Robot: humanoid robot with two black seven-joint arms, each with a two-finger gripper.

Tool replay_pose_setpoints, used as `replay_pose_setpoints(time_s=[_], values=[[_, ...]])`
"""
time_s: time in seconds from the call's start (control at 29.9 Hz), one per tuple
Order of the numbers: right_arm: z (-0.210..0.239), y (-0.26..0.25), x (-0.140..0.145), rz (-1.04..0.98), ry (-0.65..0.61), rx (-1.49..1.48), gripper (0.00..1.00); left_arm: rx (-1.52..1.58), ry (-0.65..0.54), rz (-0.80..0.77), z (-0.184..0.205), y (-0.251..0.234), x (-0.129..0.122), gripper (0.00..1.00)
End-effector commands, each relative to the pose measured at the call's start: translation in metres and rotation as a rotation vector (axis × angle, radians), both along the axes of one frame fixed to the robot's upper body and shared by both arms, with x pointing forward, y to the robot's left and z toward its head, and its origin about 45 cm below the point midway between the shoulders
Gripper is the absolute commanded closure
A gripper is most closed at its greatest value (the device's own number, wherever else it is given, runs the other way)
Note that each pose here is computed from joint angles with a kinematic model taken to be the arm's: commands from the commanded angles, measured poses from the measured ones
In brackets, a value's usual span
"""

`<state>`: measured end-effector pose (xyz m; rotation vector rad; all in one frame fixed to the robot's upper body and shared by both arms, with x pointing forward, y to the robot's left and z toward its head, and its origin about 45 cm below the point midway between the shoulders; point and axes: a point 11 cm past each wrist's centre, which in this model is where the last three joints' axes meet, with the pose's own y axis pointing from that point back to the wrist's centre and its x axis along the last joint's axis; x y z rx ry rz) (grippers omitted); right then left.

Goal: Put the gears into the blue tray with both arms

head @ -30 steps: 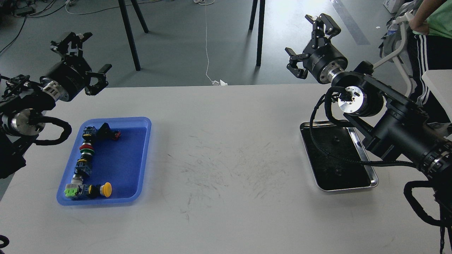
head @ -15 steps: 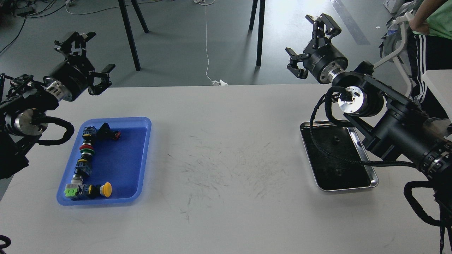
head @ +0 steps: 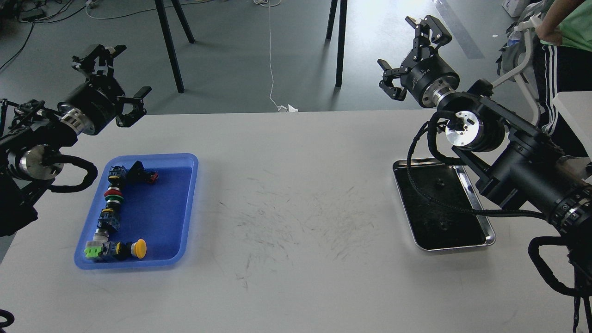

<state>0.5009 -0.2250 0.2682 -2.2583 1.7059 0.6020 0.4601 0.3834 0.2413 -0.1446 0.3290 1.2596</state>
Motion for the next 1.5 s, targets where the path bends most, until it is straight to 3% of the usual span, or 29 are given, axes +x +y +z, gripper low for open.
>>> replay_pose_setpoints(time_s=[0.0, 1.47], values=[[-0.001, 0.000, 0.000, -0.001, 0.003, 0.000, 0.01, 0.001, 0.000, 0.001, 0.000, 0.000, 0.000, 0.01], [-0.005, 0.001, -0.002, -0.002, 0.012, 0.012, 0.01, -0.028, -0.048, 0.030, 0.008, 0.004, 0.003, 0.01]])
